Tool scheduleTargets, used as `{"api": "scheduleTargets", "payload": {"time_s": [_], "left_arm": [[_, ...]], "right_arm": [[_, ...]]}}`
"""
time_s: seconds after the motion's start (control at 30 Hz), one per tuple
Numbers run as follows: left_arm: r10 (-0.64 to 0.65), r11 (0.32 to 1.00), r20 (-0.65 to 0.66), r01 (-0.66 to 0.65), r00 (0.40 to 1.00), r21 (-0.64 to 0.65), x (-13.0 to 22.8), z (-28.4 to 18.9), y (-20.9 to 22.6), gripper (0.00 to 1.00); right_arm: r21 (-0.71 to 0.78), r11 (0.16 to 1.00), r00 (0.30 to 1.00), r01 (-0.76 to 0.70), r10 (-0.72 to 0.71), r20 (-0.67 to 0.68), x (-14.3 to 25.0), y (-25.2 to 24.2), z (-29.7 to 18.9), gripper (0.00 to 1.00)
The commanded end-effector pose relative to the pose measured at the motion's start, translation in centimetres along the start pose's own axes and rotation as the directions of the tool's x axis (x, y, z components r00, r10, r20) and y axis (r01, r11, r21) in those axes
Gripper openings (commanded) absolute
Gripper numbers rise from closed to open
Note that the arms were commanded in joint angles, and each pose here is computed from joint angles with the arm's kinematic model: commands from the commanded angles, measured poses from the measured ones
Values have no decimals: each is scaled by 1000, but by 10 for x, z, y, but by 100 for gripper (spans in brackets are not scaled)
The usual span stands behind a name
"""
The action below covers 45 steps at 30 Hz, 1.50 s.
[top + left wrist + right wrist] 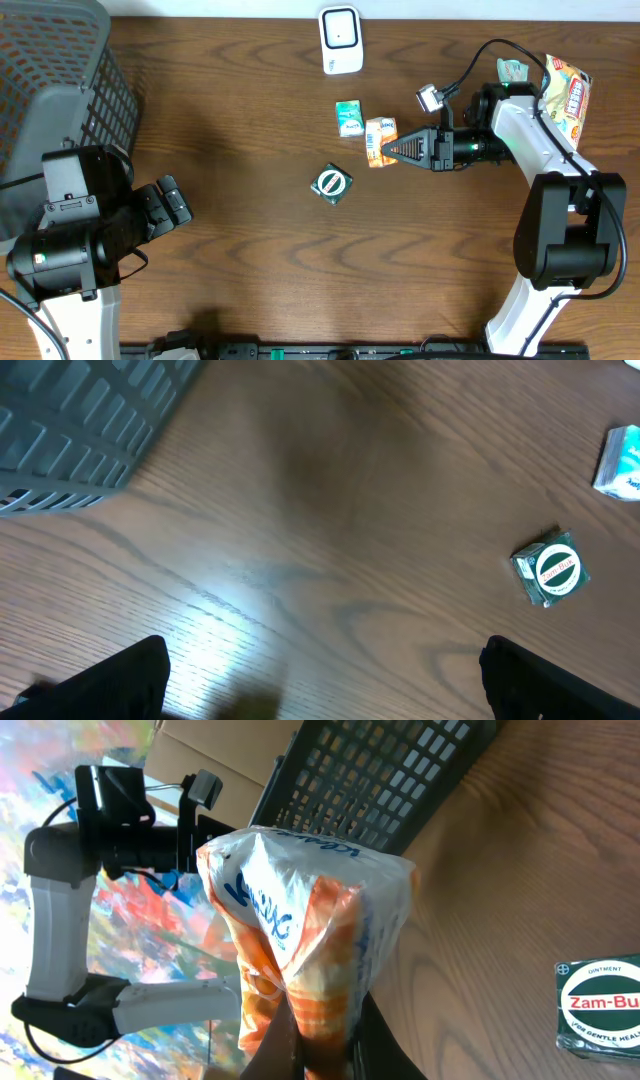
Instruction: Scan the item barcode
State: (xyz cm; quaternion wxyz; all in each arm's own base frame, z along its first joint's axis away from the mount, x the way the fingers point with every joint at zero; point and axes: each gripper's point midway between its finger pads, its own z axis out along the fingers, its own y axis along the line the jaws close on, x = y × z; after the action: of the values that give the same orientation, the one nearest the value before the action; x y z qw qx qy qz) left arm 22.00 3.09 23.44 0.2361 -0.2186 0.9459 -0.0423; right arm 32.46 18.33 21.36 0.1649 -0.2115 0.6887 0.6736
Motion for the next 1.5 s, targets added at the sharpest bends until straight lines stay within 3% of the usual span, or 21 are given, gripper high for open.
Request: {"api": "scheduleTargets", "payload": {"time_s": [0.0,0.43,0.57,0.83,0.9,0.97,1.03,1.3,1.47], "left_arm": [[-14,1000,3,14,1000,-19,-1,0,4,98],[-14,1000,3,14,1000,-19,-1,0,4,98],[-14,1000,3,14,1000,-19,-1,0,4,98],[-14,1000,3,14,1000,-19,-1,0,4,98],[-14,1000,3,14,1000,-19,-1,0,4,98],[-14,1000,3,14,1000,-19,-1,0,4,97],[-14,1000,3,14,1000,-19,-1,0,4,98],[-14,1000,3,14,1000,-19,-1,0,4,98],[-14,1000,3,14,1000,-19,-1,0,4,97]], "right_arm": [[-8,999,998,52,-52,20,-5,11,-1,1],[-9,997,997,72,-72,-35,3,10,10,2],[11,997,987,77,-75,-139,20,4,20,1],[222,971,958,-86,142,-250,21,-46,53,2],[418,898,945,-138,245,-215,15,-80,53,2],[690,702,937,-177,335,-99,10,-125,35,2],[824,551,946,-129,318,-65,6,-145,17,2],[953,213,958,213,143,-247,-38,-139,-12,1],[940,128,946,318,21,-323,-75,-131,-12,1]]}}
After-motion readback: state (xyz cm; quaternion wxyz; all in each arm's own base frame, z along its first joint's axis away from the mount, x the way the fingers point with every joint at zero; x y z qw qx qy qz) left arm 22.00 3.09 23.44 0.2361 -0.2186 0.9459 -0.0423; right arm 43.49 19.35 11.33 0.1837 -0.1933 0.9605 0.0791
